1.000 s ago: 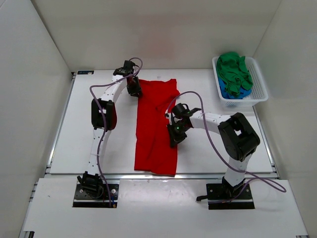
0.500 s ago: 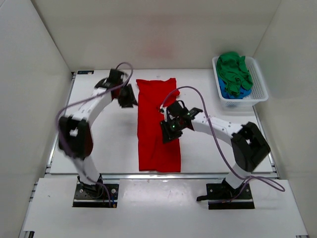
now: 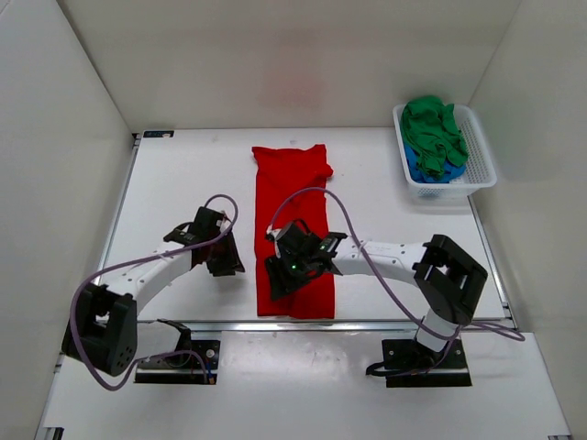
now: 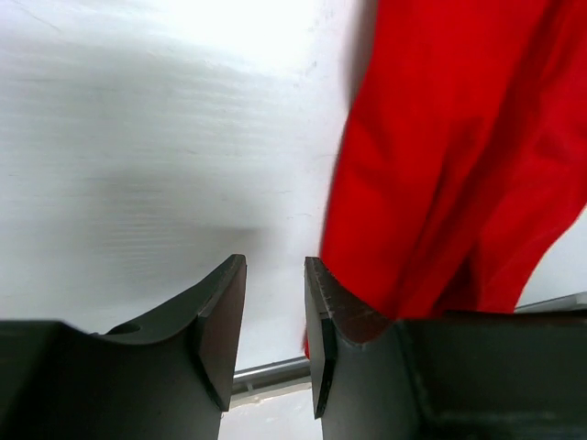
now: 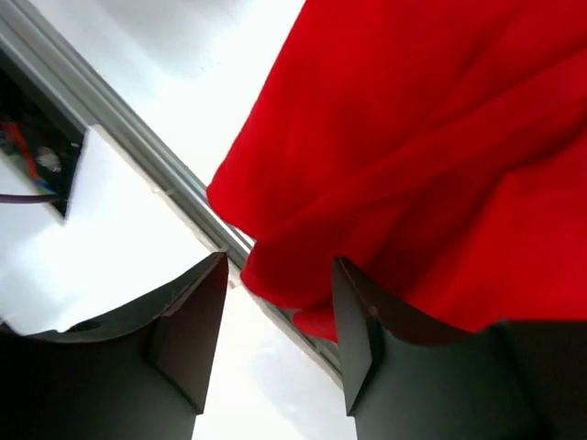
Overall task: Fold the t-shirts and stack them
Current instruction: Grab the bottom of the folded rectangular tshirt with both arms
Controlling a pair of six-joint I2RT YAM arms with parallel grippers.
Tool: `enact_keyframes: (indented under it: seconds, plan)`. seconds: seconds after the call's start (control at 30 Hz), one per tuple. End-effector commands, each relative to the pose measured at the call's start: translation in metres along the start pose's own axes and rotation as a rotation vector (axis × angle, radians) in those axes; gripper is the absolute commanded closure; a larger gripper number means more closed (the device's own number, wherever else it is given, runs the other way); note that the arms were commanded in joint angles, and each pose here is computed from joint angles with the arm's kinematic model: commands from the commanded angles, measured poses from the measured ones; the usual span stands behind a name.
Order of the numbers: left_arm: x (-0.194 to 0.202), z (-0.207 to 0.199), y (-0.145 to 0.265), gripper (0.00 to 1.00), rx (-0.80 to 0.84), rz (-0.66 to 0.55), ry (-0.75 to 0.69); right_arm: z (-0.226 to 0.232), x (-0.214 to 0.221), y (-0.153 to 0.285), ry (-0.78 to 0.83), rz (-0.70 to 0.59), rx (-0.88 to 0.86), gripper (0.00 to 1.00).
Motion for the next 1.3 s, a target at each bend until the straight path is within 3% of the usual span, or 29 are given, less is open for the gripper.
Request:
enact_keyframes:
  seconds: [0.0,0.13,0.23,0.27,0.67,0.93,1.27]
  plan:
    - [-0.022,-0.005,0.020,0.56,0.047,-0.141,0.004,0.015,-0.009,-0.013,0.003,-0.046,0.003,0.53]
    - [-0.020,-0.005,0.027,0.56,0.060,-0.156,-0.001,0.010,0.000,-0.024,0.009,0.007,0.068,0.55]
    - [-0.015,-0.004,0.025,0.56,0.066,-0.150,0.001,0.013,0.004,-0.027,0.001,0.039,0.078,0.81]
    - [-0.014,-0.005,0.025,0.57,0.071,-0.142,-0.002,0.015,0.004,-0.024,-0.001,0.032,0.068,1.00]
    - [0.005,-0.034,0.011,0.56,0.106,-0.058,-0.088,-0.011,0.033,0.012,-0.254,-0.093,-0.021,1.00]
    - [0.030,-0.052,0.002,0.53,0.094,0.023,-0.195,-0.018,0.030,0.021,-0.314,-0.171,-0.095,1.00]
    - [0.068,-0.056,-0.014,0.53,0.069,0.120,-0.263,-0.031,0.031,0.018,-0.353,-0.178,-0.053,1.00]
Point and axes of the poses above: each gripper's point midway between its finger pads, its own y axis back along the fingers, its own z axis along the line the jaws close on, x = y × z, the point moved 5 cm from there along y, back along the fingers, and after that the axes turned 3 degrees about -y, right-handed, at the moved point
